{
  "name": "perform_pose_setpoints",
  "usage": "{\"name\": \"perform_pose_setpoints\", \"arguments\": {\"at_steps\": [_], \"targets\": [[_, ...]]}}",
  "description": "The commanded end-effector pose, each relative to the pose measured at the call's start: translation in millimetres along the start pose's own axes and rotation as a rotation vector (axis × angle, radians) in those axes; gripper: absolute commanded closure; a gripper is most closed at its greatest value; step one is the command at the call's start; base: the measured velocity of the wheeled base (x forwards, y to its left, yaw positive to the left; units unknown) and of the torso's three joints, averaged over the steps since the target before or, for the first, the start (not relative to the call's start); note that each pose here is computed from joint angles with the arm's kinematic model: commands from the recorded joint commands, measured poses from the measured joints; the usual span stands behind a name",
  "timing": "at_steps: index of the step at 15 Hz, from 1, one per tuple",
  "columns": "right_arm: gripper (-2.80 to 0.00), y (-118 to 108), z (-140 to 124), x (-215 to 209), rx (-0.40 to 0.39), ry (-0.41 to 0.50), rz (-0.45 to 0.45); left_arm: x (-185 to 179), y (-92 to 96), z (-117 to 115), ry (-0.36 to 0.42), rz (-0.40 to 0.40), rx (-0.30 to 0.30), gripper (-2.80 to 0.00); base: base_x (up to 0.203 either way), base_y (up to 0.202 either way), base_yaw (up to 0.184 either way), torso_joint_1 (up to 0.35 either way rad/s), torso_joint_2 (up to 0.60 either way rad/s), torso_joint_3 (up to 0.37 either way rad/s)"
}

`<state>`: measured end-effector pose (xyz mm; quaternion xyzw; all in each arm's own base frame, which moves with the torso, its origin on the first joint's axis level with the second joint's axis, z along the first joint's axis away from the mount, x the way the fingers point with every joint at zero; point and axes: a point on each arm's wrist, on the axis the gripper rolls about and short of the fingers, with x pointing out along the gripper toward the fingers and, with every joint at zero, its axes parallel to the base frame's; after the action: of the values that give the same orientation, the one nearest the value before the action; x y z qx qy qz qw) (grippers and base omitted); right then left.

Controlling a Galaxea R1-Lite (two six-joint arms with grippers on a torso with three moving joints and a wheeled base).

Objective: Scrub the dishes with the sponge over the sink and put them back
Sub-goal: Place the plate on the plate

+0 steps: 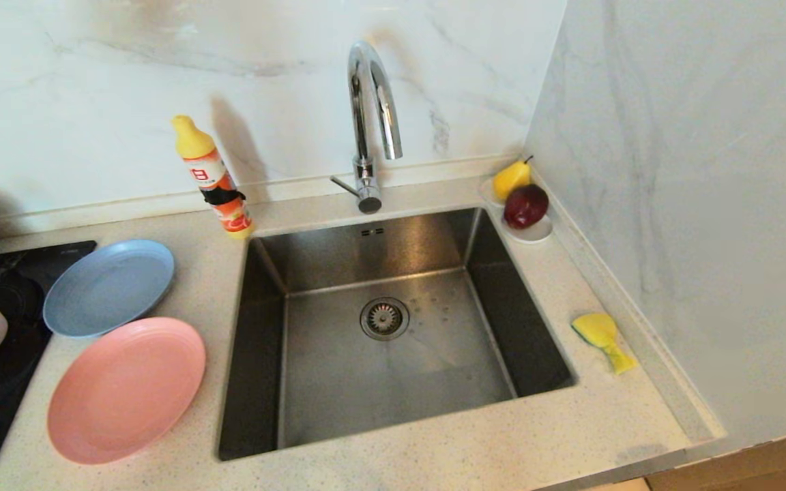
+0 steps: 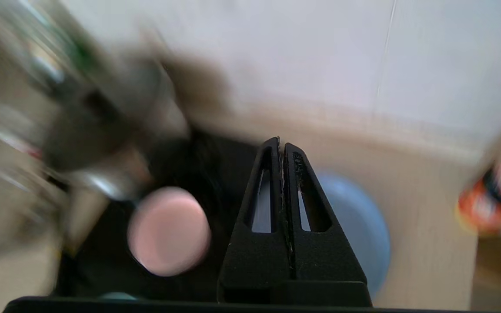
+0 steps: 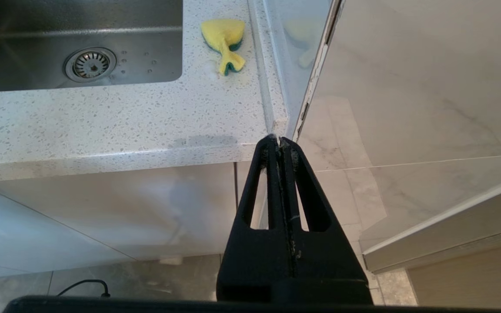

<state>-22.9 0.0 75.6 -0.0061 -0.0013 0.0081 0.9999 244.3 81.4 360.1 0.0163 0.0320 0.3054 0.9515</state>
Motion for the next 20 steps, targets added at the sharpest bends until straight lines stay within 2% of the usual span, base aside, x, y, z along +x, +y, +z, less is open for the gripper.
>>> {"name": "perform_pose_setpoints", "arguments": {"at_steps": [1, 2, 4, 8, 10, 11, 14, 20], "targets": [[0.0, 0, 0, 0, 0.0, -0.001, 0.001, 49, 11.1, -36, 0.203, -0.057, -0.059, 0.0, 0.0, 0.0, 0.0, 0.0, 0.0, 0.0], [0.0, 0, 0, 0, 0.0, -0.001, 0.001, 58, 15.2, -45, 0.274, -0.071, -0.107, 0.0, 0.0, 0.0, 0.0, 0.0, 0.0, 0.0], [0.0, 0, 0, 0, 0.0, -0.001, 0.001, 75, 24.5, -63, 0.379, -0.075, -0.168, 0.0, 0.0, 0.0, 0.0, 0.0, 0.0, 0.0], [0.0, 0, 0, 0, 0.0, -0.001, 0.001, 111, 42.8, -99, 0.501, -0.019, -0.253, 0.0, 0.0, 0.0, 0.0, 0.0, 0.0, 0.0], [0.0, 0, 0, 0, 0.0, -0.001, 0.001, 124, 54.1, -114, 0.556, -0.022, -0.305, 0.0, 0.0, 0.0, 0.0, 0.0, 0.0, 0.0], [0.0, 0, 0, 0, 0.0, -0.001, 0.001, 128, 57.7, -120, 0.589, -0.036, -0.332, -2.8, 0.0, 0.0, 0.0, 0.0, 0.0, 0.0], [0.0, 0, 0, 0, 0.0, -0.001, 0.001, 143, 64.1, -136, 0.666, -0.075, -0.443, -2.8, 0.0, 0.0, 0.0, 0.0, 0.0, 0.0], [0.0, 0, 0, 0, 0.0, -0.001, 0.001, 160, 65.6, -169, 0.756, -0.051, -0.488, -2.8, 0.0, 0.0, 0.0, 0.0, 0.0, 0.0]]}}
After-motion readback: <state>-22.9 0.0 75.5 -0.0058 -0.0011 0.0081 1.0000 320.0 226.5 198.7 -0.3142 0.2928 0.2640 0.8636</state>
